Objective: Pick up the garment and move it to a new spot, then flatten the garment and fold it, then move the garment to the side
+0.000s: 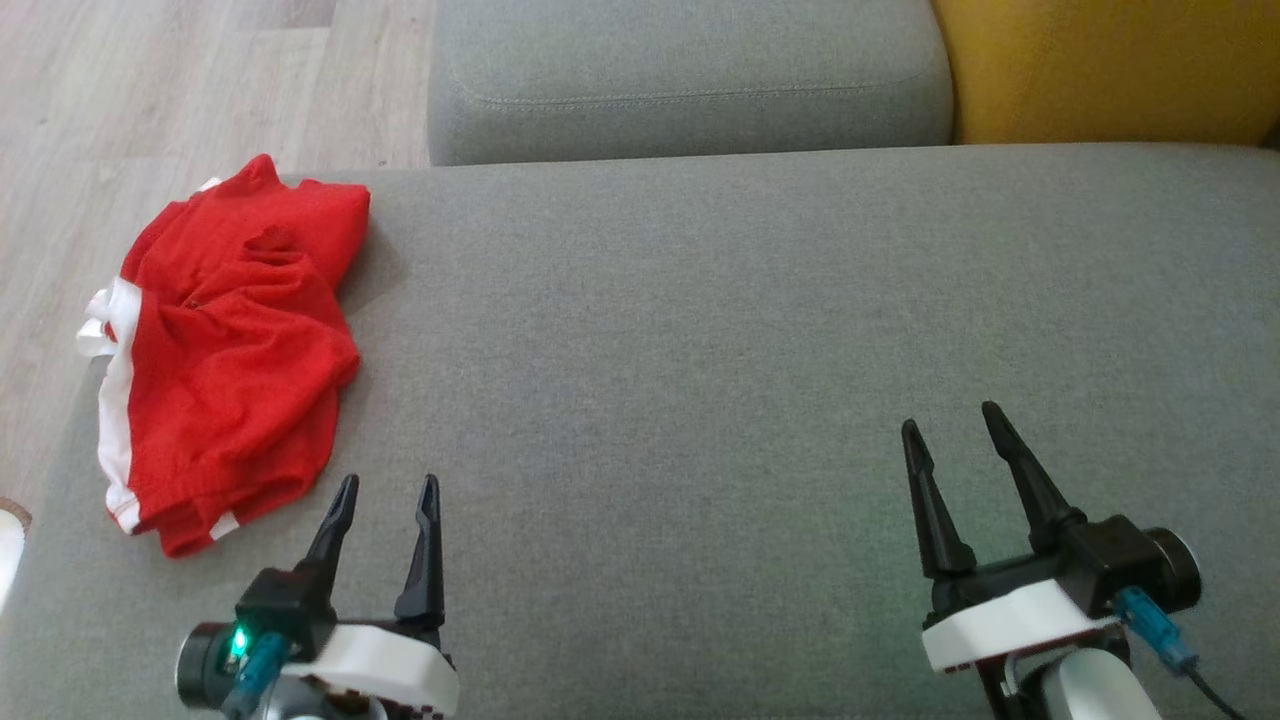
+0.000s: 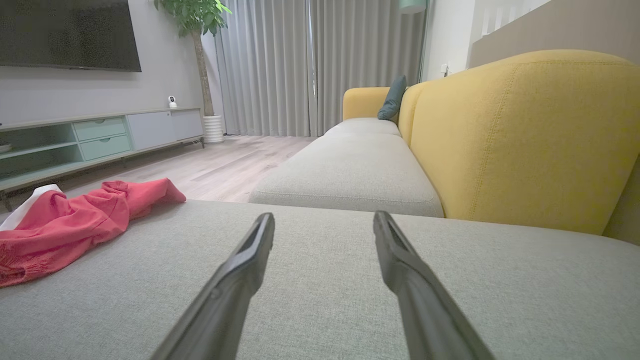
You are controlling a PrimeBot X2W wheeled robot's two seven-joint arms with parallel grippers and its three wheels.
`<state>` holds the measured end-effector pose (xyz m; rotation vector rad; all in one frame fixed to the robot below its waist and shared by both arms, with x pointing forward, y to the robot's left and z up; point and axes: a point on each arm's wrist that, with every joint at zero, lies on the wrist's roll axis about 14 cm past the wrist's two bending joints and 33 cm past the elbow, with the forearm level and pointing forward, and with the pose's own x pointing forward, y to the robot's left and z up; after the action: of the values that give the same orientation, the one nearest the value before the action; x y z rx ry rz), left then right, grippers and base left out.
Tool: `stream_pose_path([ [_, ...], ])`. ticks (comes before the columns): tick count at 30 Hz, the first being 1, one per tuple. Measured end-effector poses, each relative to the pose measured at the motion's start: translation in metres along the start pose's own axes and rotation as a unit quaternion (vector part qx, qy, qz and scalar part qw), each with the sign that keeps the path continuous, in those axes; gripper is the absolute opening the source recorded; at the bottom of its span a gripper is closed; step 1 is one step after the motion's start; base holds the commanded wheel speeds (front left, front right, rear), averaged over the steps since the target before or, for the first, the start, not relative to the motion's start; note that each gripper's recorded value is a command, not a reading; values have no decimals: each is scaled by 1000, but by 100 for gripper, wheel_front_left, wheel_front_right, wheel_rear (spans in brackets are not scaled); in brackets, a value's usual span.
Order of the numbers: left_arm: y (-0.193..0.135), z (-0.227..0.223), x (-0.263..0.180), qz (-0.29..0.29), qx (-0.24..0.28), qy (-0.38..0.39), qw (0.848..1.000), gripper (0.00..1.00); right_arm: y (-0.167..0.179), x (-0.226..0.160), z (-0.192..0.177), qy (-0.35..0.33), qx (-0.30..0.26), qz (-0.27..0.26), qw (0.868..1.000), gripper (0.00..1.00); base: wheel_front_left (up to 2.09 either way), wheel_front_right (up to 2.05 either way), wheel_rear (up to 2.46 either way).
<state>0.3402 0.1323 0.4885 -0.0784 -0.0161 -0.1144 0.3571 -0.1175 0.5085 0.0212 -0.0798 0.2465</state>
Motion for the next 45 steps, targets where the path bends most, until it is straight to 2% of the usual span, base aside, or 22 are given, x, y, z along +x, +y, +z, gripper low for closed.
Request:
stream_pose_path([
  [30, 5, -3, -4, 13, -13, 5, 1000, 100, -1, 4, -7, 10, 6, -1, 1000, 100, 0, 0, 0],
  [36, 26, 0, -19, 52, -13, -1, 999, 100, 20, 18, -5, 6, 7, 35, 999, 100, 0, 0, 0],
  [45, 79, 5, -66, 157, -12, -13, 987, 100, 89, 47, -2, 0, 20, 142, 990, 100, 0, 0, 0],
])
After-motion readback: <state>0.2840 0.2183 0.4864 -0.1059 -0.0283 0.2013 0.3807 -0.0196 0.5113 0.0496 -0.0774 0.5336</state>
